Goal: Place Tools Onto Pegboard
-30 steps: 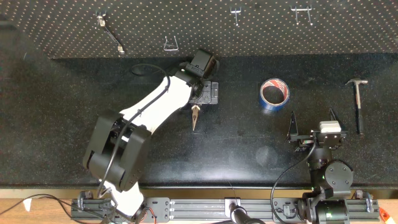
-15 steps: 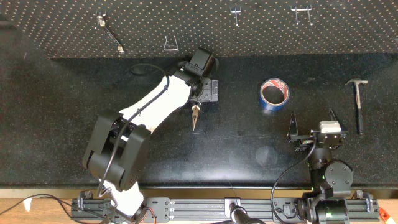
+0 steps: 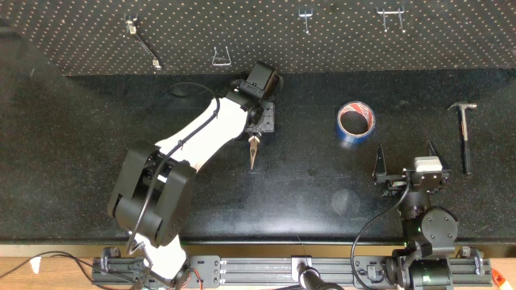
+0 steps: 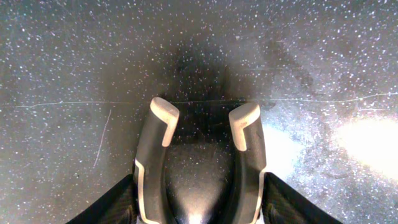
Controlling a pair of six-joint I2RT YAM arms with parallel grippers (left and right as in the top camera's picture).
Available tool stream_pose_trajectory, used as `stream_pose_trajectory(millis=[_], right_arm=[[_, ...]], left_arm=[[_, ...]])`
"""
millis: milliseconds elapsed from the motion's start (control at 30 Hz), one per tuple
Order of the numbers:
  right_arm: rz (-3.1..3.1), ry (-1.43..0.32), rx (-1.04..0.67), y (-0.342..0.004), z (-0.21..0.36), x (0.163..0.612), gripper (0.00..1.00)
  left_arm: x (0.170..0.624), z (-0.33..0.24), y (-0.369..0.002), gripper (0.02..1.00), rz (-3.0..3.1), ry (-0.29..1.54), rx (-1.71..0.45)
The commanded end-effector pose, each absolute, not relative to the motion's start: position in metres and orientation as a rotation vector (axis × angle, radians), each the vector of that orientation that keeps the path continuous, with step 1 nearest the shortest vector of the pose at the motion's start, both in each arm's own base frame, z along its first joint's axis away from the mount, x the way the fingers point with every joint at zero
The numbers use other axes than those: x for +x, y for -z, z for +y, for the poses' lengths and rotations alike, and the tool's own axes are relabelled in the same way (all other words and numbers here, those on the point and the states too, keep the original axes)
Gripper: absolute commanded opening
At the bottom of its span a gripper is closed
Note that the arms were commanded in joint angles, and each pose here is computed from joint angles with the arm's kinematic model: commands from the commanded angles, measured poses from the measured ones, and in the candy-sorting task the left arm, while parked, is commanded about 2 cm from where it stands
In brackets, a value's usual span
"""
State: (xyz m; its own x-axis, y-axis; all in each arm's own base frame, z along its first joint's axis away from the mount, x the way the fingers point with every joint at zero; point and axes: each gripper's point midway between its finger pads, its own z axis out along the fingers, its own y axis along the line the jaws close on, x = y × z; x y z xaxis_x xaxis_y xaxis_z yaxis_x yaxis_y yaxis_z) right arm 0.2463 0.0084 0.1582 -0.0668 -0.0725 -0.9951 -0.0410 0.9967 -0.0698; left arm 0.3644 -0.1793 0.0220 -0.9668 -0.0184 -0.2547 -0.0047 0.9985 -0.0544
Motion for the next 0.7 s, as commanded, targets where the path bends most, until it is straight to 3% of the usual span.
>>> stream_pose_trajectory(millis=[33, 67, 167, 433, 533, 700], right_arm=[[1.641, 0.014, -0.092, -0.157, 0.011, 0.246, 0.976], [1.641, 0.014, -0.092, -0.157, 0.011, 0.246, 0.976], [1.640, 0.014, -0.092, -0.157, 0.011, 0.246, 0.976], [1.641, 0.014, -0.092, -0.157, 0.011, 0.246, 0.976], [1.640, 0.014, -0.092, -0.157, 0.011, 0.246, 0.976], [1.640, 0.014, -0.092, -0.157, 0.011, 0.246, 0.976]], left_arm=[[0.372, -0.182, -0.020, 0.150, 2.876, 0.087, -0.019], [0.372, -0.182, -0.020, 0.029, 2.877, 0.087, -0.020], [0.367, -0.179, -0.029, 0.027, 2.882, 0.082, -0.021], [0.339, -0.094, -0.142, 0.029, 2.623, -0.182, -0.198], [0.313, -0.045, -0.167, 0.027, 2.425, -0.096, -0.366], [0.389, -0.046, -0.208, 0.029, 2.040, -0.050, -0.322]])
